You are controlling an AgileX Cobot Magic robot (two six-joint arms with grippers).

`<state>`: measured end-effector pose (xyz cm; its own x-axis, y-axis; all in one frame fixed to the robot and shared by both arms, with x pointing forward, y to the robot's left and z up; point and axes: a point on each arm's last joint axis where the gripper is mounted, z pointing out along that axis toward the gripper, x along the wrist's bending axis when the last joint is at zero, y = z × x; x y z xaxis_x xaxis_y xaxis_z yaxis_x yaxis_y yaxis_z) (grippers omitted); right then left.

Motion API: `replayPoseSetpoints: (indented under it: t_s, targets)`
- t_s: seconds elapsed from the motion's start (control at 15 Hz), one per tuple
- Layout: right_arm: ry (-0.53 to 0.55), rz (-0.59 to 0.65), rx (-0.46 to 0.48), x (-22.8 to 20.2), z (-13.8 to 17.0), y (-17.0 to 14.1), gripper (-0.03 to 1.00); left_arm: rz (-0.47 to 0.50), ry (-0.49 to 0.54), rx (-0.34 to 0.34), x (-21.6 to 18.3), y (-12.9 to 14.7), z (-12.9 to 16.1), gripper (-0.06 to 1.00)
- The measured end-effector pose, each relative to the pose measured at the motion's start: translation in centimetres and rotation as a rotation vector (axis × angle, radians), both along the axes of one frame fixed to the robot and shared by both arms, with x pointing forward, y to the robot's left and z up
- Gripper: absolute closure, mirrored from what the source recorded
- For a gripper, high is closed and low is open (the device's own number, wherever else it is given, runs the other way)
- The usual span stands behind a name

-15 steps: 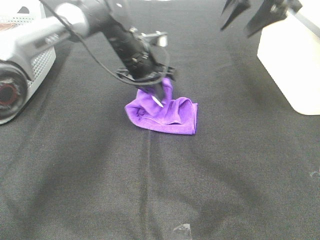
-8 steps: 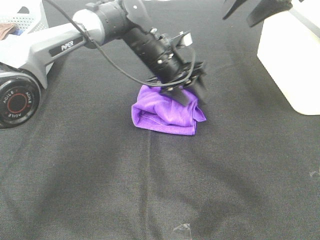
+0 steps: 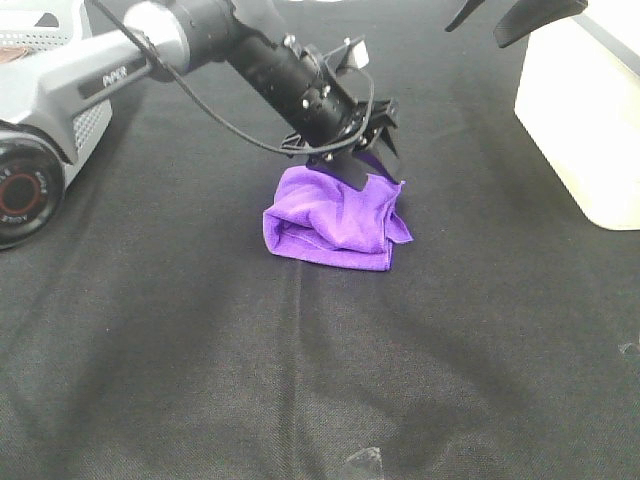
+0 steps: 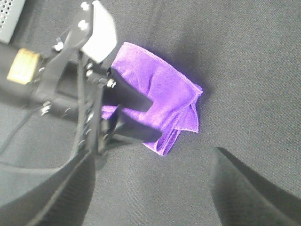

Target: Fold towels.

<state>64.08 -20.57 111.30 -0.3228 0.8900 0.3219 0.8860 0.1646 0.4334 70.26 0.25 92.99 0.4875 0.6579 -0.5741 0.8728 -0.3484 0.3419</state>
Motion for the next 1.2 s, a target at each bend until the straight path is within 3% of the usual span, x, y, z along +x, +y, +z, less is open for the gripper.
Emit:
replayPoseSetpoints:
  t_s: [0.47, 0.73, 1.0, 1.2]
  targets:
    - [0.001, 0.0, 0.004, 0.0, 0.0, 0.0, 0.31, 0.075, 0.112, -0.126, 0.4, -1.2, -5.2, 0.41]
    - [0.001, 0.0, 0.005, 0.0, 0.0, 0.0, 0.31, 0.121, 0.19, -0.244, 0.5, -2.0, -8.2, 0.41]
    - [0.001, 0.0, 0.005, 0.0, 0.0, 0.0, 0.31, 0.086, 0.201, -0.296, 0.4, -2.3, -7.9, 0.41]
    - [0.001, 0.0, 0.006, 0.0, 0.0, 0.0, 0.31, 0.006, 0.174, -0.279, 0.6, -1.8, -5.3, 0.41]
